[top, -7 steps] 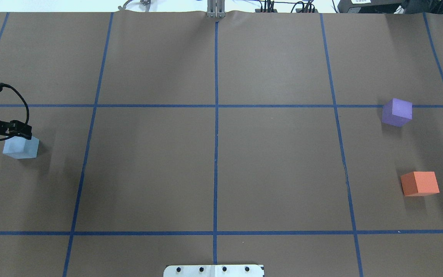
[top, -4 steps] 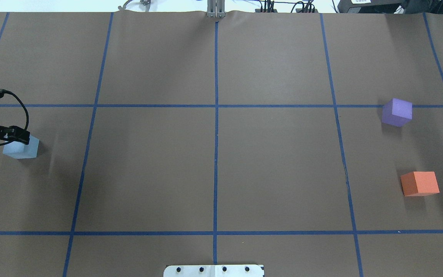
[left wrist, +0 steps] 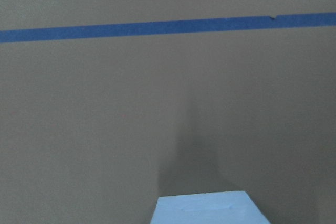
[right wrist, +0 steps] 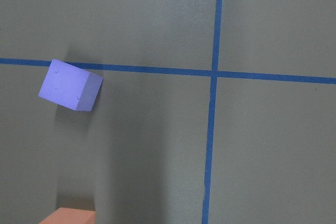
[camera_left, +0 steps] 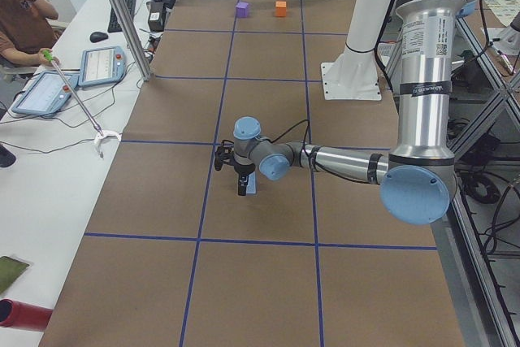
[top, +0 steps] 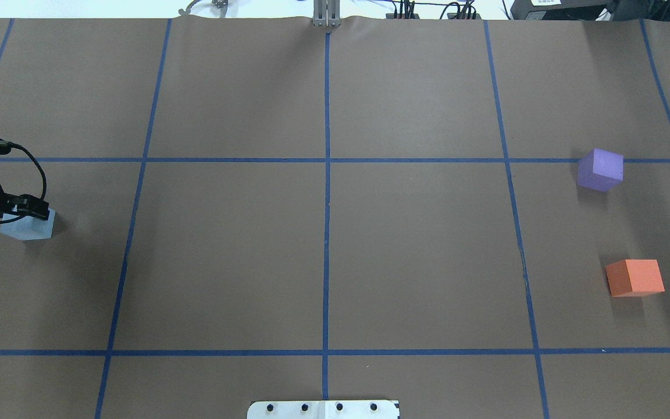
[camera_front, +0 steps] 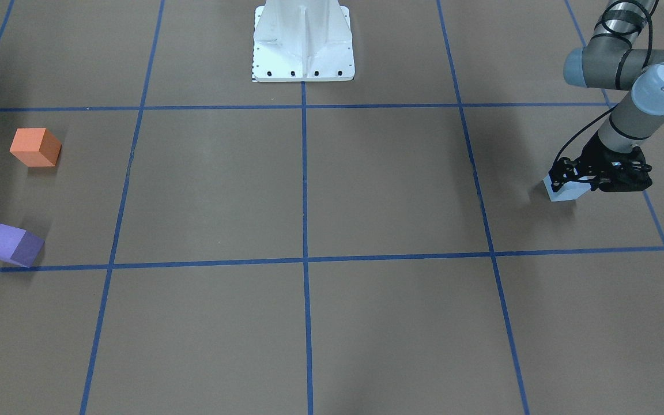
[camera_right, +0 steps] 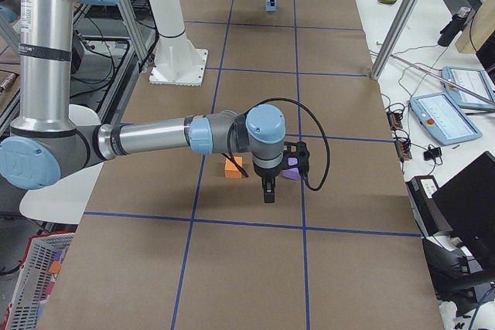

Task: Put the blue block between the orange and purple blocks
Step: 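Carry the light blue cube with the left gripper to the table center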

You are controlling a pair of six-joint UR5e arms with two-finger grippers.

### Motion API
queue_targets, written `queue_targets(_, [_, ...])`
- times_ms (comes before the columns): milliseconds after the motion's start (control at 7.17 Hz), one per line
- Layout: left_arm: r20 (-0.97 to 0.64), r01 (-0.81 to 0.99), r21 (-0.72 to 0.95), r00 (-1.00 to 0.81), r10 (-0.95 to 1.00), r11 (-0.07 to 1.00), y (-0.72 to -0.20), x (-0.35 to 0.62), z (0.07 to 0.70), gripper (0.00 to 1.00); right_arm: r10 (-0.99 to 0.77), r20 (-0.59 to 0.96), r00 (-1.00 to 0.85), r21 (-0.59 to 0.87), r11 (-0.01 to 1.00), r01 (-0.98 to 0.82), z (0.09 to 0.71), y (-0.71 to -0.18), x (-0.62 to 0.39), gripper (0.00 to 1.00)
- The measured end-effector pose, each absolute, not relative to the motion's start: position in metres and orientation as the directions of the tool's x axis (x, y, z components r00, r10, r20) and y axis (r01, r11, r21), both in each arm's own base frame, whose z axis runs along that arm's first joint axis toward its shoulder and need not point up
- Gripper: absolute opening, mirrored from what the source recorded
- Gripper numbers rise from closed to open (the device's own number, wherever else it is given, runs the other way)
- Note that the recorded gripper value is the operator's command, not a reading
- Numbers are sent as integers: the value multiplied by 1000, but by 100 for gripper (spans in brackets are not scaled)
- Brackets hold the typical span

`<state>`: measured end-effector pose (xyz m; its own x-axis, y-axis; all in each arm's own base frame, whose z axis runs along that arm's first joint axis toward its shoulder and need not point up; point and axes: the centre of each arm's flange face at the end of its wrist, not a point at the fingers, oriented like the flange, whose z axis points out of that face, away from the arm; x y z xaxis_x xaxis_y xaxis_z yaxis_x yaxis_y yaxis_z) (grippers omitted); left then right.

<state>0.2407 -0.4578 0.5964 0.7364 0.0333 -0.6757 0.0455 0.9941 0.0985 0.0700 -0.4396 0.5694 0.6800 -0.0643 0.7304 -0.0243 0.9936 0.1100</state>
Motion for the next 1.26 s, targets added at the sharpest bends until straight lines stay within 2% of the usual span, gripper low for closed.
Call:
queue_targets(140, [-677,45,96,735,32,994,-456,240,597,0,-64,731,679,110,994,-24,569,-440,70,100])
queue_targets(419, [-704,19,64,710,31,998,-449,240,581,0,-65,740,669,109,994,-24,568,-439,69,100])
queue_targets(558, [-720,3,38,694,26,999,-445,239,540,0,-64,744,665,107,994,-24,569,-439,69,100])
queue_targets(977, [-727,10,-9,687,-14,1000,-460,255,340,0,-63,749,659,105,994,-24,569,-437,68,100])
queue_targets(1256, [-745,56,-71,661,-91,996,-475,347,230,0,-65,752,656,110,993,-29,564,-434,68,100])
